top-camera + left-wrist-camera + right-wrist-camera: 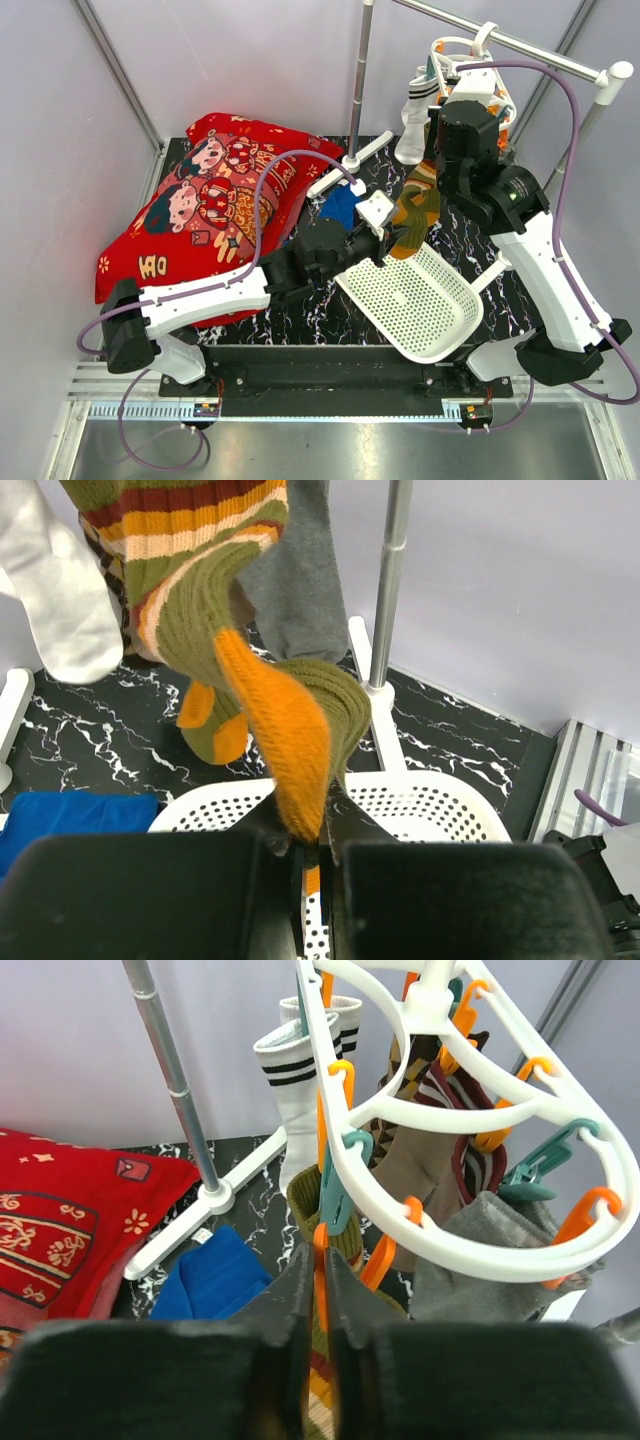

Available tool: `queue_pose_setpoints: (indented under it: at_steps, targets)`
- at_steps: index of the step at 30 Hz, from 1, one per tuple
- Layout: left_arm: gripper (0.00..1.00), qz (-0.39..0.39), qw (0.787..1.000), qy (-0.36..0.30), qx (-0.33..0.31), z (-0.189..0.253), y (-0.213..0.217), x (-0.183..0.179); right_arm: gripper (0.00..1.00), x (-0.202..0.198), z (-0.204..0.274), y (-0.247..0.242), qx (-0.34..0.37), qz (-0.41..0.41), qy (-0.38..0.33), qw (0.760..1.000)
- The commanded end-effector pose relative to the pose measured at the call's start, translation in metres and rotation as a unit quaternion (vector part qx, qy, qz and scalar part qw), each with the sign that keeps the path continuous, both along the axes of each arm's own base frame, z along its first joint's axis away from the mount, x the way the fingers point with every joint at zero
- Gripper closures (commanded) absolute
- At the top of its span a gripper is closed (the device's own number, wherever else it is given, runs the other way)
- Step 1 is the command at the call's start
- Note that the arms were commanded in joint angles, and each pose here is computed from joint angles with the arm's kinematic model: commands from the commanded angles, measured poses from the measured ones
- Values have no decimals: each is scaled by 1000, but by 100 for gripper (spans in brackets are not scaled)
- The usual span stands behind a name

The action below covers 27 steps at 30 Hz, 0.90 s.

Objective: Remove the socks clipped to the hanger

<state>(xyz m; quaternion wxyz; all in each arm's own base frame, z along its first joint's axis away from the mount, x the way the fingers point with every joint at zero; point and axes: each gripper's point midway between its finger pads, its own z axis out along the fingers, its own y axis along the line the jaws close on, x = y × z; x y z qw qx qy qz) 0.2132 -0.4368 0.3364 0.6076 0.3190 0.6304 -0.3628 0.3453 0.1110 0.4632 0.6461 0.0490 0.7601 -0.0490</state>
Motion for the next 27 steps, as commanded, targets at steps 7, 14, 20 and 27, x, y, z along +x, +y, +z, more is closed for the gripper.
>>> queue_pose_setpoints:
  at_steps: [7,14,20,27]
  targets:
    - [100,10,999,-21,-48,34,8,-1,48,-23,17,-6,45,17,-18,999]
    - [100,8,999,-19,-50,33,7,-2,45,-20,3,-8,-2,14,8,1000]
    - [100,5,999,-16,-51,31,6,-4,38,-15,-4,-13,-24,-10,21,999]
    - [100,1,998,-17,-54,34,4,-5,37,-3,-6,-7,-31,-6,19,999]
